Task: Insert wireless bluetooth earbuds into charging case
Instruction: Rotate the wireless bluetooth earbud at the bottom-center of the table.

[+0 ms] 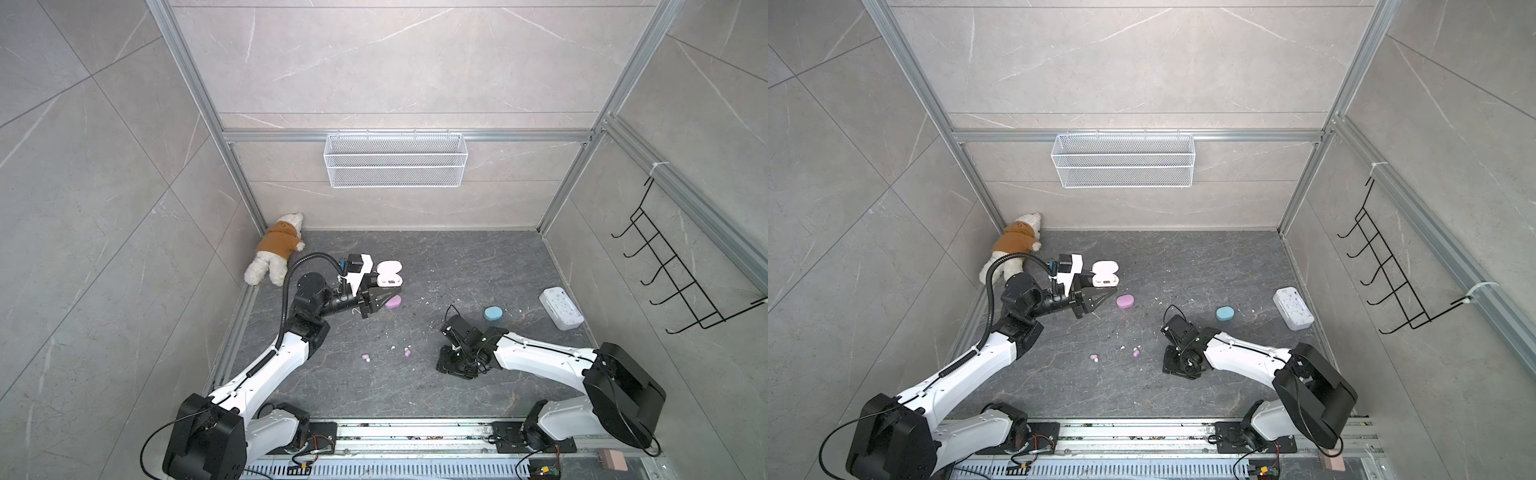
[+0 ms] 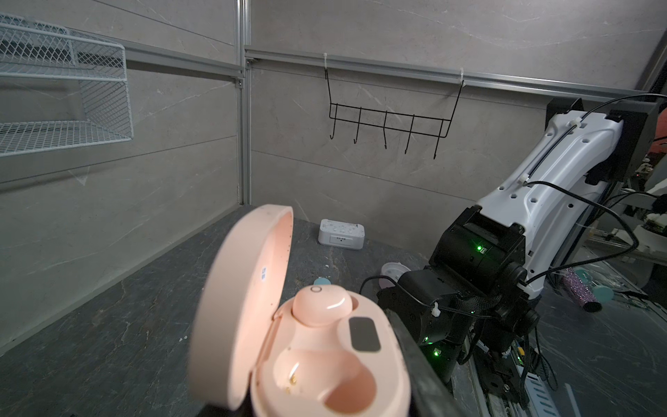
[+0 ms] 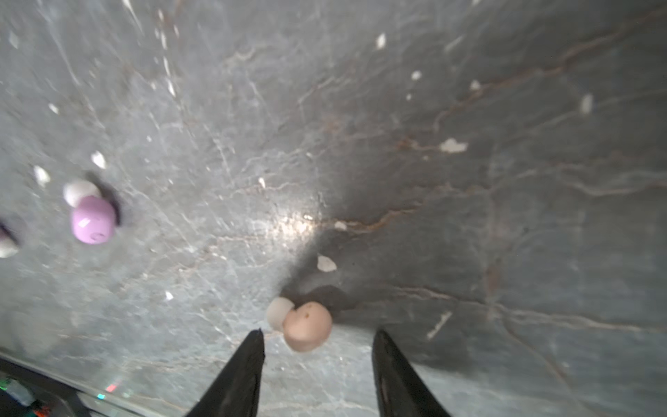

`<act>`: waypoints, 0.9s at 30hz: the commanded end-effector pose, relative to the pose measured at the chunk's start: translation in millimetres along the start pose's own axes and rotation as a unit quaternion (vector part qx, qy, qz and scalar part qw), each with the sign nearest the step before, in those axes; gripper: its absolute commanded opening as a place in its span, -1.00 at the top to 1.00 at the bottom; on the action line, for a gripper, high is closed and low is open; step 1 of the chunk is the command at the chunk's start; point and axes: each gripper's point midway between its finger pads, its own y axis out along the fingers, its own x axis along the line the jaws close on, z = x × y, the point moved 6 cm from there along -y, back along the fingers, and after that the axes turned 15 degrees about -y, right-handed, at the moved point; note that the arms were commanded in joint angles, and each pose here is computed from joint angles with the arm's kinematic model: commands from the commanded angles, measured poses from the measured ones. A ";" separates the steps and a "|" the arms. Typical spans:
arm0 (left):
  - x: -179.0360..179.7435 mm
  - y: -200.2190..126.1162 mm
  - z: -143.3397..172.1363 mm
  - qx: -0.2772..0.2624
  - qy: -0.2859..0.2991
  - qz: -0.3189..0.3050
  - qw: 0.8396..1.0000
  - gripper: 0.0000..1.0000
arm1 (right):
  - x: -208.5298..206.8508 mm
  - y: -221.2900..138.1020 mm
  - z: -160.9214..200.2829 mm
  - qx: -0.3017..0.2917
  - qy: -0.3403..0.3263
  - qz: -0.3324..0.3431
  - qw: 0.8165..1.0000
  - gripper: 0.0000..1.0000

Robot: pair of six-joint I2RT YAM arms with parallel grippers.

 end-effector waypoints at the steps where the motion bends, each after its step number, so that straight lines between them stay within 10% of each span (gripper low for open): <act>1: -10.2 -0.7 -10.4 -0.012 0.023 0.018 0.999 0.54 | 5.5 8.5 -1.7 -0.011 0.026 -0.027 0.999 -0.05; 17: -8.8 -0.3 -9.7 -0.010 0.025 0.016 1.000 0.54 | 72.2 -9.3 -38.6 -0.064 -0.040 -0.114 0.991 -0.04; 27: -8.9 -0.4 -10.0 -0.011 0.026 0.015 0.999 0.54 | 52.8 -10.6 -26.9 -0.031 -0.042 -0.045 0.998 -0.03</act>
